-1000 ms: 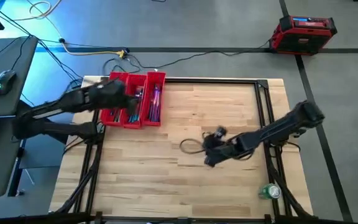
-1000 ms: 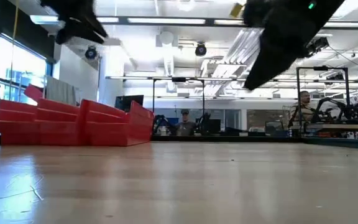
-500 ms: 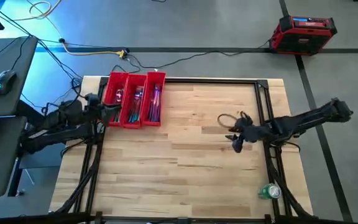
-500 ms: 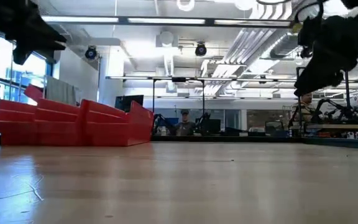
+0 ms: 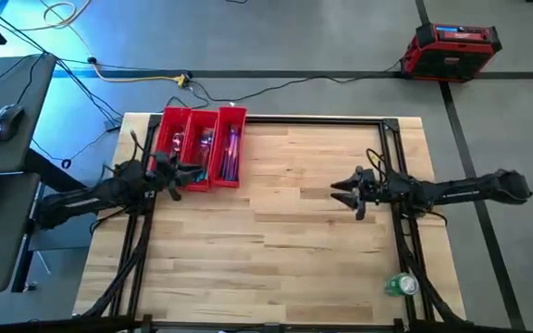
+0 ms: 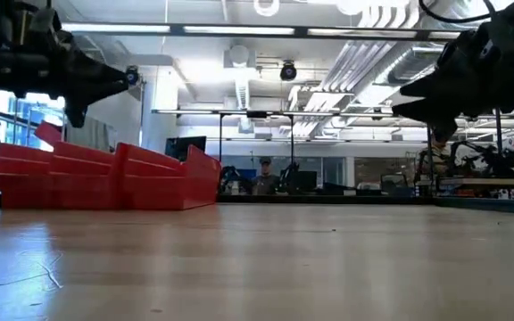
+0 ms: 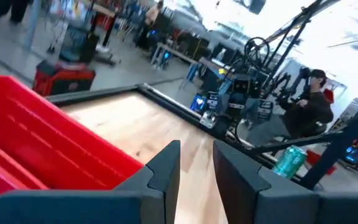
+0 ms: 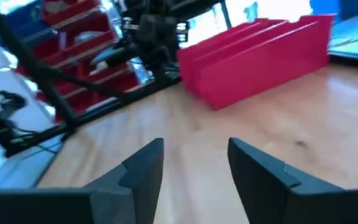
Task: Sort silverware
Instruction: Return to home position
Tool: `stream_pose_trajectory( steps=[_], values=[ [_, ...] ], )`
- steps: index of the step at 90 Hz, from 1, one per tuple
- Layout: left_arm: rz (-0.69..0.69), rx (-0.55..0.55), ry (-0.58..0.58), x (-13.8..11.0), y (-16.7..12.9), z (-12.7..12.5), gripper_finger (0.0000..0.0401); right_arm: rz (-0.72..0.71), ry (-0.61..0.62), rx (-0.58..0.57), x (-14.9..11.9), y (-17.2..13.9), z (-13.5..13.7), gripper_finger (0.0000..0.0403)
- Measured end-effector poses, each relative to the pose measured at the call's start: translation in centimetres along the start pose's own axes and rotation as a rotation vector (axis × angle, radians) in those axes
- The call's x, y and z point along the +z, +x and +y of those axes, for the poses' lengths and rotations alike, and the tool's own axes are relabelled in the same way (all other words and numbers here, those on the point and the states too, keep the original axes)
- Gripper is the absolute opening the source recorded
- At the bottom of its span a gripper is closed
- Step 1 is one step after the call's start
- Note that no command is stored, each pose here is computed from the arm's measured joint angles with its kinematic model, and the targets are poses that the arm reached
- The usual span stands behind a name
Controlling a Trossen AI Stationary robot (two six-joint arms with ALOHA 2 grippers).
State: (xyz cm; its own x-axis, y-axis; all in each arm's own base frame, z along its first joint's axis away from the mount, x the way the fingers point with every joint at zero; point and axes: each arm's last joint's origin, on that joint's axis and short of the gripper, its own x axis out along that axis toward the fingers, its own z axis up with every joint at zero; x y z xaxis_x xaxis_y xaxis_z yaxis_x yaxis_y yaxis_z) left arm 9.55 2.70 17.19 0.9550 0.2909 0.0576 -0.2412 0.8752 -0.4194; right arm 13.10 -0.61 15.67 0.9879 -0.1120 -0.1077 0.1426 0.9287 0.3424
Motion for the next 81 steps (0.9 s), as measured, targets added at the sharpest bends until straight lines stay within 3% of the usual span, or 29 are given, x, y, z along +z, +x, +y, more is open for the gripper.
stream_pose_trajectory(
  steps=[28, 40, 81],
  values=[
    [0.019, 0.026, 0.166, -0.2, 0.0, 0.1, 0.0076, -0.051, -0.047, -0.199, 0.1, 0.0, -0.9, 0.0169],
    [0.032, 0.12, 0.188, -0.4, 0.1, 0.5, 0.0076, -0.024, -0.053, -0.211, -0.1, 0.0, -1.0, 0.0169],
    [0.034, 0.119, 0.18, -0.5, 0.1, 0.4, 0.0076, 0.068, -0.069, -0.232, -1.0, -0.1, -1.2, 0.0169]
  ],
)
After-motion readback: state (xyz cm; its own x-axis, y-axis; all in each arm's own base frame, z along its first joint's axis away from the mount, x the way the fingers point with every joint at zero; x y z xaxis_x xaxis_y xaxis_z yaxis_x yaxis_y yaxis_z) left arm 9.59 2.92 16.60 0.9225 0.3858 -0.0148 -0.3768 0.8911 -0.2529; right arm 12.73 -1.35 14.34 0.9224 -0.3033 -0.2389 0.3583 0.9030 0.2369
